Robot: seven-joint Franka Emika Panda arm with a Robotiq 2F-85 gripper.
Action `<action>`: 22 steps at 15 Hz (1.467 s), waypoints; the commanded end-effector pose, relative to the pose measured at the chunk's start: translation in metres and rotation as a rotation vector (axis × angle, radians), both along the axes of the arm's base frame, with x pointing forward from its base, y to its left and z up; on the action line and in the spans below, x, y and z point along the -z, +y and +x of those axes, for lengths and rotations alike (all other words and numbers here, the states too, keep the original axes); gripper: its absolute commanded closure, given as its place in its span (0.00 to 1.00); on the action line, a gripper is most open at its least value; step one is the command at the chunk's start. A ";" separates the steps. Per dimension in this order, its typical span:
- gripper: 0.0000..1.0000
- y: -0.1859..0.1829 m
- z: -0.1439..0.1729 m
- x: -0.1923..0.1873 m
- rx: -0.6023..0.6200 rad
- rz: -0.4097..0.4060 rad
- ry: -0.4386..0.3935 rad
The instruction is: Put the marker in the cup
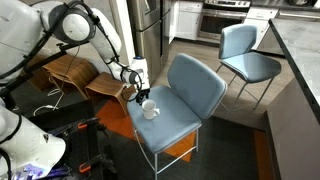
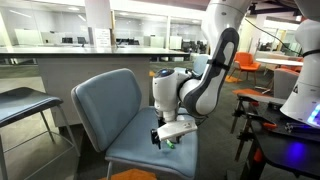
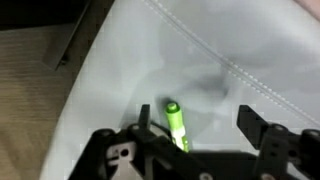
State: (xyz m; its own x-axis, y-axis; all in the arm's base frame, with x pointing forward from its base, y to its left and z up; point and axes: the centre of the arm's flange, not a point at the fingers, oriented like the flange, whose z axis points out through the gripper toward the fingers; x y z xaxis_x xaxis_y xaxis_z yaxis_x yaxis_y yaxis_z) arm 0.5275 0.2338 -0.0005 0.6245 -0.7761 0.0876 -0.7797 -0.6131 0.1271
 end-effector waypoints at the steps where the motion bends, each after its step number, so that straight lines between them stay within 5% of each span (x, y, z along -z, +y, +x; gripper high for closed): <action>1: 0.05 -0.010 0.002 0.004 -0.009 0.015 -0.014; 9: 0.15 -0.027 0.006 0.020 -0.017 0.045 -0.049; 10: 0.36 -0.028 0.006 0.023 -0.017 0.049 -0.050; 18: 0.94 -0.026 0.008 0.019 -0.029 0.073 -0.080; 19: 0.99 -0.026 0.008 0.017 -0.028 0.076 -0.084; 22: 0.95 -0.022 0.011 -0.001 -0.015 0.119 -0.090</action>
State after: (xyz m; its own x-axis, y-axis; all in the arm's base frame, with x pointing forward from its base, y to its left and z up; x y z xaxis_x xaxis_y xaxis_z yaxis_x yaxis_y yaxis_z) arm 0.5390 0.2105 -0.0192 0.6234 -0.7781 0.0776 -0.7815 -0.6234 0.0267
